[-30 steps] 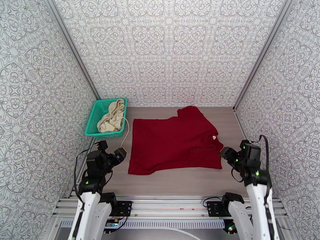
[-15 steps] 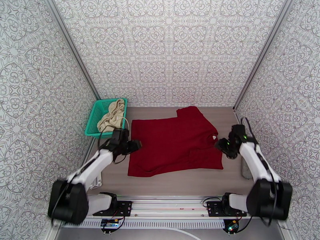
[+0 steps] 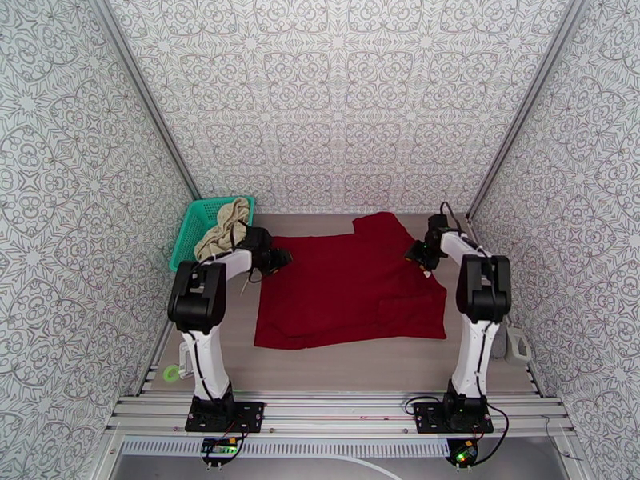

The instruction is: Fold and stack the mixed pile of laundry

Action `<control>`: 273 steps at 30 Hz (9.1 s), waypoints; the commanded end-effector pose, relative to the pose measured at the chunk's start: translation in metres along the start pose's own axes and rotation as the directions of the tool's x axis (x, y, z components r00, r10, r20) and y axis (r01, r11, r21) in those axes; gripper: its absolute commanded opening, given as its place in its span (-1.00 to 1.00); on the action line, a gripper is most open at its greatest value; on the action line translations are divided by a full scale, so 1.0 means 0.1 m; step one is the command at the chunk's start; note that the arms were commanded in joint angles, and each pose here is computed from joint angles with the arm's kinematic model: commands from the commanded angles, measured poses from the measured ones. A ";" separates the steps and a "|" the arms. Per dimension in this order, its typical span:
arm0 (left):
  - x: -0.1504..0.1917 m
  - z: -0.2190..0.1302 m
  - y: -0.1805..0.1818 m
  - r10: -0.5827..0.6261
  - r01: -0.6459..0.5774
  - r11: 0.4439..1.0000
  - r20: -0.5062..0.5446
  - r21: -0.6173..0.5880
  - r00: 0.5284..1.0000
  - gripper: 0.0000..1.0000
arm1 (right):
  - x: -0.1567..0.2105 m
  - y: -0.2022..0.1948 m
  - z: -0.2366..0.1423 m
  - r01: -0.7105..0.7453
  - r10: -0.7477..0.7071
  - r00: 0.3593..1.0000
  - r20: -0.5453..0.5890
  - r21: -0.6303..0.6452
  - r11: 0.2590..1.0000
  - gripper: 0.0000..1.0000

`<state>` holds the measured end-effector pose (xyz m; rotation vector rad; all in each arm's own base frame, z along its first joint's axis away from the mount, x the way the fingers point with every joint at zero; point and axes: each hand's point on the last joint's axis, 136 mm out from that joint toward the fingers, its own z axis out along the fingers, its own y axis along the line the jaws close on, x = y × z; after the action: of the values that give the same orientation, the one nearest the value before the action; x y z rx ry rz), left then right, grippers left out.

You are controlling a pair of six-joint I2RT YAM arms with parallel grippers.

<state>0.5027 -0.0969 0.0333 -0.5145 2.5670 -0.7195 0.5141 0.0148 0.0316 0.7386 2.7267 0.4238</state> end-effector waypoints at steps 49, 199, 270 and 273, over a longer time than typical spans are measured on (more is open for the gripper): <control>1.22 -1.21 0.16 0.137 -0.148 0.985 -0.119 -0.090 0.983 0.19 | 1.10 -0.82 -0.42 0.146 -0.126 0.982 -0.141 0.146 0.978 -0.44; 1.81 -1.78 0.70 0.066 -0.073 0.933 -0.032 -0.354 0.997 -1.00 | 2.04 -0.73 -1.83 0.135 -0.134 0.990 0.050 -0.025 0.990 -1.00; 0.10 -1.55 0.25 0.052 -0.015 0.982 0.198 -0.188 0.979 -1.00 | 0.47 0.13 -2.07 0.238 -0.166 0.900 0.402 -0.136 0.962 -1.00; 0.16 -1.54 0.35 0.031 0.008 0.981 0.197 -0.195 0.980 -1.00 | 0.42 0.13 -1.96 0.237 -0.168 0.904 0.392 -0.133 0.962 -1.00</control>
<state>0.4073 -0.0231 0.1366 -0.5890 2.4635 -0.4051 0.4008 0.0107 0.1983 0.4325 2.3816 0.4090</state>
